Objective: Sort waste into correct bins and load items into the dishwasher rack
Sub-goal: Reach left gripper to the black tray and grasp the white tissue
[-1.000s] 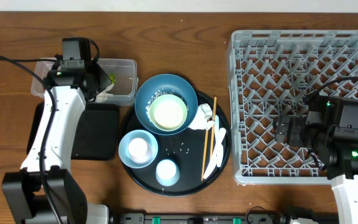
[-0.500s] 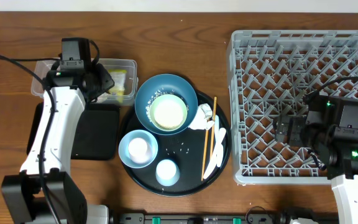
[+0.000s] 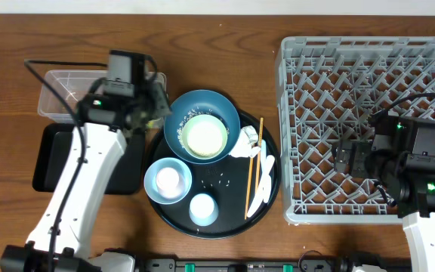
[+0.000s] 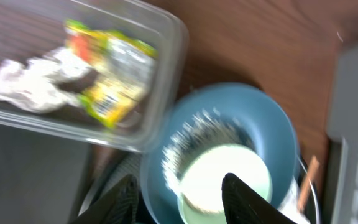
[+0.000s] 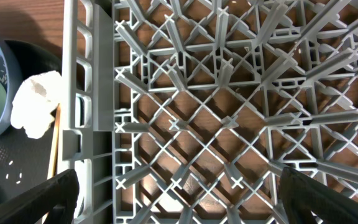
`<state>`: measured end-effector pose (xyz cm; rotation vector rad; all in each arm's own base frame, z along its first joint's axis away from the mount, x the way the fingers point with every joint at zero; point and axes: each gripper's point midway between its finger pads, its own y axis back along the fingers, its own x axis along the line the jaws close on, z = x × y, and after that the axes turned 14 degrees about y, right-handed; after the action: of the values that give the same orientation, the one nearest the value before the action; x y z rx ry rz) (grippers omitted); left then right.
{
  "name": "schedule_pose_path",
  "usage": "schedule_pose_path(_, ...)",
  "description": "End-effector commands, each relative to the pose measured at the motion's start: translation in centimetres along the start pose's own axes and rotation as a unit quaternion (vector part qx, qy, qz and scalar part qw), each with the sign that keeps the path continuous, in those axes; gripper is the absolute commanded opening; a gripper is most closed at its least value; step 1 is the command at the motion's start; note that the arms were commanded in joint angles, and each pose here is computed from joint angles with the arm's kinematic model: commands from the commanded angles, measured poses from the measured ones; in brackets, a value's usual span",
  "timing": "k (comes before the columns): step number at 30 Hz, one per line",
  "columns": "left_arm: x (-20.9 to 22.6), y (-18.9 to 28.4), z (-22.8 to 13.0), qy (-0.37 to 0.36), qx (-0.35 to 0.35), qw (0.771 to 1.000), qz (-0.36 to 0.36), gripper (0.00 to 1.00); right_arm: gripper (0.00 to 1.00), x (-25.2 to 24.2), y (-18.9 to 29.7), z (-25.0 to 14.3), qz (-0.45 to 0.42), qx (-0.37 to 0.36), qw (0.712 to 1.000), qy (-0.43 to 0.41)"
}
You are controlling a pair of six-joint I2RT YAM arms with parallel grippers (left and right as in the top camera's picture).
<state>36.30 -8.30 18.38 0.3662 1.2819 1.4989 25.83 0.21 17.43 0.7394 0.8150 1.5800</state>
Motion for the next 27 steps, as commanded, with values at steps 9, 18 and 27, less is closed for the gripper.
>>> schedule_pose_path(9, -7.2, -1.9, -11.6, -0.159, 0.106, 0.981, -0.031, 0.51, 0.99, 0.2, 0.5, 0.7, 0.001, -0.011, 1.0, -0.001)
schedule_pose_path(18, -9.4, -4.7, -19.1, -0.235, 0.165, 0.958, -0.022, 0.52, 0.99, 0.2, 0.5, 0.6, 0.001, -0.009, 1.0, -0.001)
schedule_pose_path(27, -9.9, -7.5, -23.5, -0.276, 0.193, 0.941, -0.013, 0.57, 0.99, 0.2, 0.5, 0.6, 0.001, -0.009, 1.0, -0.001)
